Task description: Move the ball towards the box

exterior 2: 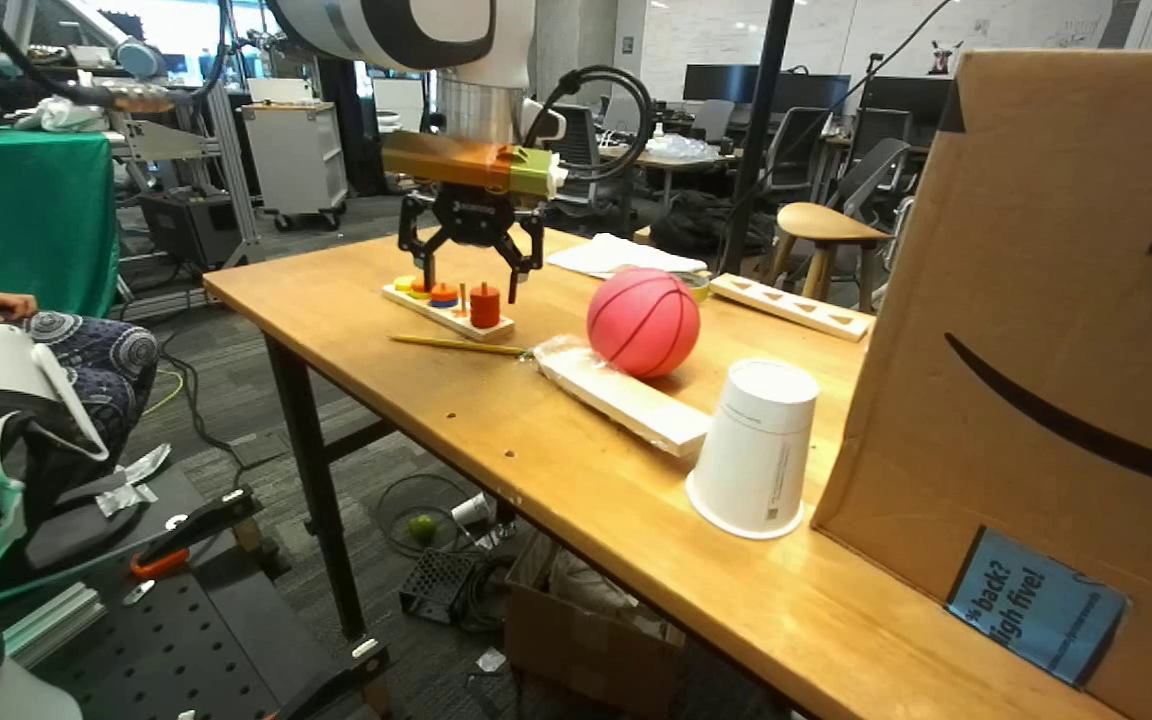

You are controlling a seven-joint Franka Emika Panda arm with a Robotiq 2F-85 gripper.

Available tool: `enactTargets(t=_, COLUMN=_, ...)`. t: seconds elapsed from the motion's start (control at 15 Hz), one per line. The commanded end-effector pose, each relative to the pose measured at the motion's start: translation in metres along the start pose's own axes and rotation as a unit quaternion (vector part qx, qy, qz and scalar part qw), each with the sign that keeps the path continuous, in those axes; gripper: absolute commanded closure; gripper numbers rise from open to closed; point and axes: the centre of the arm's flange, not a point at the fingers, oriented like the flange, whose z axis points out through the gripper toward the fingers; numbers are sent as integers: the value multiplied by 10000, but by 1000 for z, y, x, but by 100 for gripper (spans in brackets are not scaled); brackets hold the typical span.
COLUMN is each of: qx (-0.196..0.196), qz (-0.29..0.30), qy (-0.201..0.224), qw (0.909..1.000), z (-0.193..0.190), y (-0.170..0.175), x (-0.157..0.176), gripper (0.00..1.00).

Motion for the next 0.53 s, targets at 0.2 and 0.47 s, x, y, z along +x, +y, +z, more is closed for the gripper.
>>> enactTargets(t=0.2, qx=102, qz=524, qy=-244, qw=9983, z=0, y=68, x=-3, gripper=0)
enactTargets(t=0.47, qx=-133, qz=1203, qy=107, qw=9926, z=-11, y=88, x=-27, gripper=0)
